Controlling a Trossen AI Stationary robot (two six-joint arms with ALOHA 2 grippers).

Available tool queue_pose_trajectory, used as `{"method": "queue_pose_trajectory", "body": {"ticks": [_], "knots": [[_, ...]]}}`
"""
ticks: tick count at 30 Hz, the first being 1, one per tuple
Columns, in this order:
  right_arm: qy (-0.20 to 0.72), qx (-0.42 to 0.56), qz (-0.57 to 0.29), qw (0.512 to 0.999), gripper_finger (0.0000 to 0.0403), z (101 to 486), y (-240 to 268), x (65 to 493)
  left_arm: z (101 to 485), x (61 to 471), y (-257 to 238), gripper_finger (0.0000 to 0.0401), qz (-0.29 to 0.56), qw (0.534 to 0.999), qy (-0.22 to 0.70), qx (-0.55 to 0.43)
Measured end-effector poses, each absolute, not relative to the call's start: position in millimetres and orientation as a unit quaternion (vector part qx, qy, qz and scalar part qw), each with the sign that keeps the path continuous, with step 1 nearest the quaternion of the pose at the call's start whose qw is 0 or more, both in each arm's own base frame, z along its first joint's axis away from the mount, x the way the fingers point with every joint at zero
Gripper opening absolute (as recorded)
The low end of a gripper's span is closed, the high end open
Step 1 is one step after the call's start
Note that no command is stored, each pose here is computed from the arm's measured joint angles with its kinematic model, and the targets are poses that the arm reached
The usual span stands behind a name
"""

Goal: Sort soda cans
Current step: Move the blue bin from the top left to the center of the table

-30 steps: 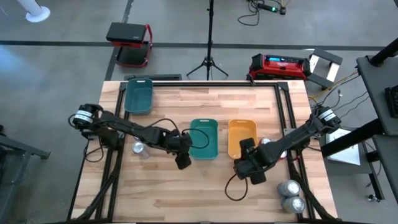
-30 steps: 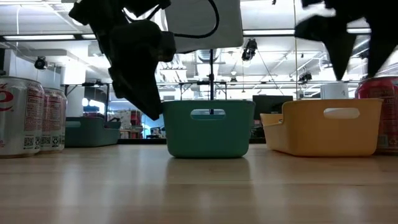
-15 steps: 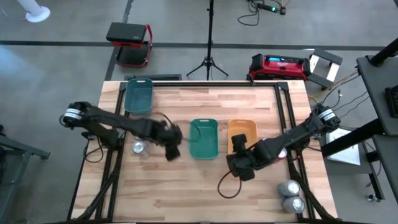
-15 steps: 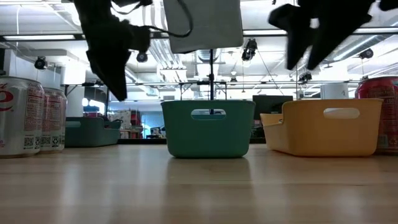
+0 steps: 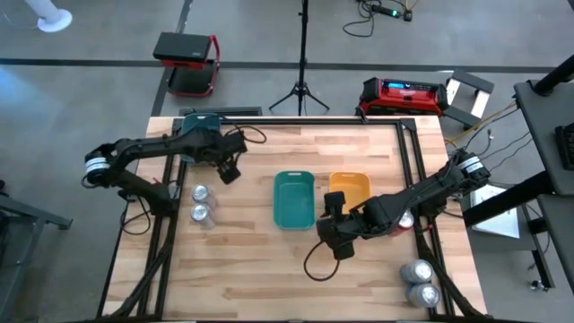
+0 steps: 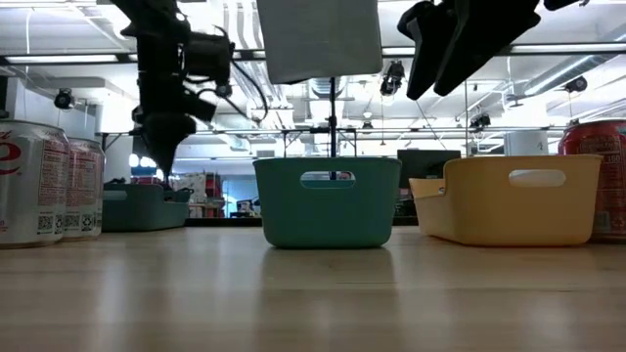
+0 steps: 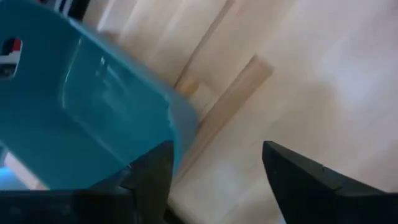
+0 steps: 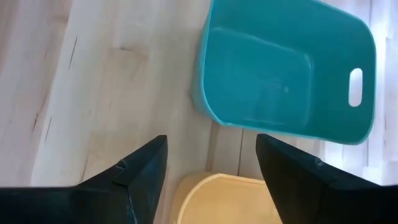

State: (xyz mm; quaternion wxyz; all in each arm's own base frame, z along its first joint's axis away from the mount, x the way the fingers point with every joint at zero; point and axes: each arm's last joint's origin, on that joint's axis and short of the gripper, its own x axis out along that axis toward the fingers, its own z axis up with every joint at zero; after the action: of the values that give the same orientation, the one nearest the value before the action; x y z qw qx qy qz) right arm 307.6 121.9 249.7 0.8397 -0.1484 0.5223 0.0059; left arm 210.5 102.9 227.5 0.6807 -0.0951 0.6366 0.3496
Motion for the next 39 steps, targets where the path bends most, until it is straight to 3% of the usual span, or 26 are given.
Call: {"method": "queue_pose_trajectory", "body": {"ticks": [8,15,21,24,29,39], "knots": [[0.528,-0.115,-0.019,0.841,0.0239,249,117,308,221,200,122,0.0249,0.354,0.651,0.664,-0.1],[0.536,-0.082,-0.035,0.839,0.0226,248,122,304,199,192,134,0.0235,0.349,0.621,0.692,-0.116],[0.535,-0.068,-0.038,0.841,0.0231,248,129,301,179,191,136,0.0224,0.338,0.622,0.693,-0.136],[0.535,-0.066,-0.038,0.841,0.0228,248,131,300,173,194,133,0.0171,0.287,0.63,0.696,-0.192],[0.534,-0.068,-0.039,0.842,0.022,248,132,300,170,200,138,0.0024,0.297,0.623,0.699,-0.186],[0.536,-0.072,-0.04,0.84,0.0219,248,131,299,218,242,142,0.0001,0.296,0.702,0.622,-0.179]]}}
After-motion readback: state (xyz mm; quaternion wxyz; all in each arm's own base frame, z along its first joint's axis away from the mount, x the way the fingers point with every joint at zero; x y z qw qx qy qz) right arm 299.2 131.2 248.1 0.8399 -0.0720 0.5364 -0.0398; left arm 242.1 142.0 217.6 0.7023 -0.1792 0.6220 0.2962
